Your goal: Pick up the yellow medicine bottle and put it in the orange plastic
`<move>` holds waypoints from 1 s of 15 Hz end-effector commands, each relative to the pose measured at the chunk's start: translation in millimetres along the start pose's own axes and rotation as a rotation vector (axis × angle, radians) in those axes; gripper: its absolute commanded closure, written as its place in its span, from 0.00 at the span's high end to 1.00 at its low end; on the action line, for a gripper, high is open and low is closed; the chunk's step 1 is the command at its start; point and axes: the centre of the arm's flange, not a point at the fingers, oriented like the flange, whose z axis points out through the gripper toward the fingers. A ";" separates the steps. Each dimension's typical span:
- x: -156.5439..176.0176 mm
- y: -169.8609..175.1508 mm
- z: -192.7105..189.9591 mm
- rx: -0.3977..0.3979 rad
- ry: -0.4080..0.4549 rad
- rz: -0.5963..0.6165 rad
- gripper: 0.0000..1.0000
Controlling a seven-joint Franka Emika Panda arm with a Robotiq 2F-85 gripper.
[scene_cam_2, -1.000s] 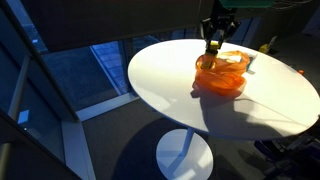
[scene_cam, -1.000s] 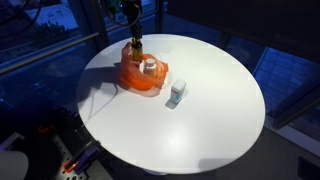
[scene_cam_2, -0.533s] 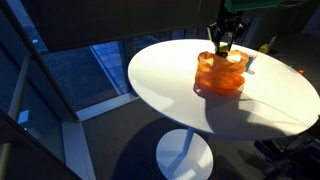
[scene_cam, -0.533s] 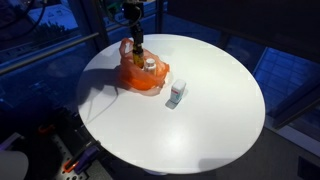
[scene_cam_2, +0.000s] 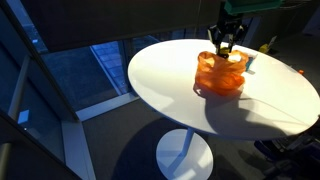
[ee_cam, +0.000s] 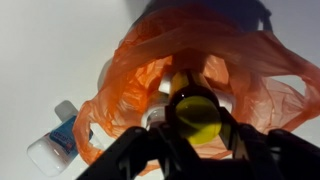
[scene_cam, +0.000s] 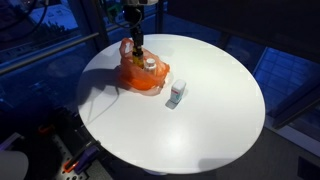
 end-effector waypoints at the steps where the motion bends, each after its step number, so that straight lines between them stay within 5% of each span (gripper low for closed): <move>1: 8.5 1.5 8.7 0.003 0.002 0.004 0.20; 15: 35.6 -3.3 3.7 0.072 0.056 0.050 0.20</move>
